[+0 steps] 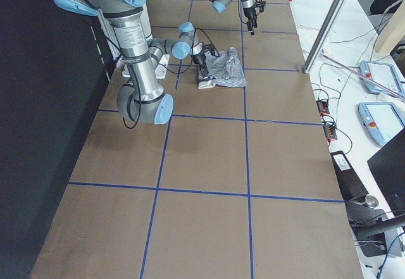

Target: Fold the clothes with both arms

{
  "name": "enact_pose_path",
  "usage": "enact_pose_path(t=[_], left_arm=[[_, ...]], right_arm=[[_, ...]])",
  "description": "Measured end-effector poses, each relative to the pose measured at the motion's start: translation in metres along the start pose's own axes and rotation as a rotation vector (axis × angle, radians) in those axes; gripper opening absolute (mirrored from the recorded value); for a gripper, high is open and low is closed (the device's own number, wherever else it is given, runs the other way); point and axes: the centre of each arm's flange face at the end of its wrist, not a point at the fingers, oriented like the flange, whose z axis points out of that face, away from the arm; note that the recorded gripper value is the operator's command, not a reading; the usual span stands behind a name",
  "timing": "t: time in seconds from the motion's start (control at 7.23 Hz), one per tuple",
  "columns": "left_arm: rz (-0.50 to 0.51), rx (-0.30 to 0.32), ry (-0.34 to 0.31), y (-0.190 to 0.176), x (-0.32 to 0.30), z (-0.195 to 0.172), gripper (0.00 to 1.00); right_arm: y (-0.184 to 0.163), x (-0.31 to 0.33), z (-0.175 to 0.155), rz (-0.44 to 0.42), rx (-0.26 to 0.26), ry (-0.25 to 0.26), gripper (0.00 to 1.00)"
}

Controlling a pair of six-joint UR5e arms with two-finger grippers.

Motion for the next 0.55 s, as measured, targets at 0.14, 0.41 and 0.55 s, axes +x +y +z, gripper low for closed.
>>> enact_pose_path(t=[0.14,0.41,0.55], left_arm=[[0.000,0.000,0.000,0.000,0.000,0.000,1.00],[-0.004,0.000,0.000,0.000,0.000,0.000,1.00],[-0.009,0.000,0.000,0.000,0.000,0.000,1.00]], right_arm=[[-0.003,-0.002,0.007,0.009,0.012,-0.024,0.78],[-0.016,0.003,-0.005,0.010,0.015,-0.018,1.00],[-0.021,0.007,-0.023,0.006,0.006,-0.005,1.00]])
